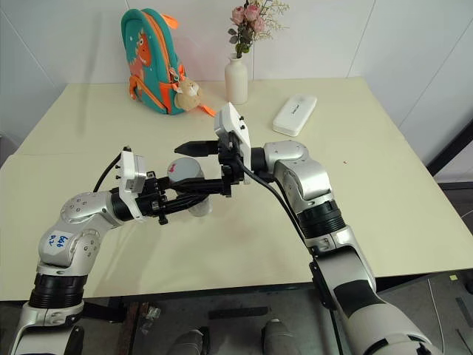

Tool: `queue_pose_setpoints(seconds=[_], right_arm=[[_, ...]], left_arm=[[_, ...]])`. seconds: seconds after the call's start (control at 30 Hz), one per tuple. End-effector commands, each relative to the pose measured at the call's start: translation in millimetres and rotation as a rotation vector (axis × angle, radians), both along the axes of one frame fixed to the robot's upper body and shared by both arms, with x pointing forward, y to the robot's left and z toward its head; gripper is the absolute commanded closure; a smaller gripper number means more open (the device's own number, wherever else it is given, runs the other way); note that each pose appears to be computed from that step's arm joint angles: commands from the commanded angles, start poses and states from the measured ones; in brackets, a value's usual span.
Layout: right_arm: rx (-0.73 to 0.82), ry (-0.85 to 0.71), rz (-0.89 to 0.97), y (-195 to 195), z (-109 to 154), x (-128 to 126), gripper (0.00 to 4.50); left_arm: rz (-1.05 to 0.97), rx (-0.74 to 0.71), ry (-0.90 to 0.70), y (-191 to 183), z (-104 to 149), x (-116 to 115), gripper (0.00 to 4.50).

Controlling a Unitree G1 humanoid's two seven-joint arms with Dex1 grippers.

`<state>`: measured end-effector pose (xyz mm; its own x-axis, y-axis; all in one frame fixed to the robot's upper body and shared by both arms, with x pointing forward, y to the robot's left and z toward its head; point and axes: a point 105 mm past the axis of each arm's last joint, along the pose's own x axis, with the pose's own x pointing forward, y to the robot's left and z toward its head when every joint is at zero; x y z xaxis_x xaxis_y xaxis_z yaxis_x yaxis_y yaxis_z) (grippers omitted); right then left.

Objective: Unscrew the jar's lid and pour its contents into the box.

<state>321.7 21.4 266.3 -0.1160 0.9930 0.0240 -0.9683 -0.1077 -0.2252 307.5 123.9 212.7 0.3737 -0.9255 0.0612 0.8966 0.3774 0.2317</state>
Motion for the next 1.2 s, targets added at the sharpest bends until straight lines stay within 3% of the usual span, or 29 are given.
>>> queue_pose_setpoints(seconds=[0.03,0.07,0.2,0.47,0.77,0.93,1.2], right_arm=[[0.037,-0.052,0.022,4,14,-5,0.91],[0.043,-0.050,0.022,4,15,-5,1.18],[0.085,-0.003,0.033,2,23,-8,1.18],[0.233,0.233,0.083,-9,50,-19,1.18],[0.091,0.046,0.013,-8,28,-18,1.18],[0.070,0.027,0.053,0,25,-24,0.04],[0.025,-0.031,0.003,8,16,-15,0.04]], left_arm=[[-0.022,-0.017,-0.052,-3,13,-5,2.57],[-0.021,-0.018,-0.052,-3,13,-6,2.57],[-0.019,-0.017,-0.051,-2,13,-6,2.57],[-0.012,-0.015,-0.047,0,12,-6,2.57],[-0.017,-0.014,-0.044,-1,12,-6,2.57],[-0.018,-0.015,-0.046,-2,13,-6,2.57],[-0.014,-0.016,-0.047,-1,13,-6,2.57]])
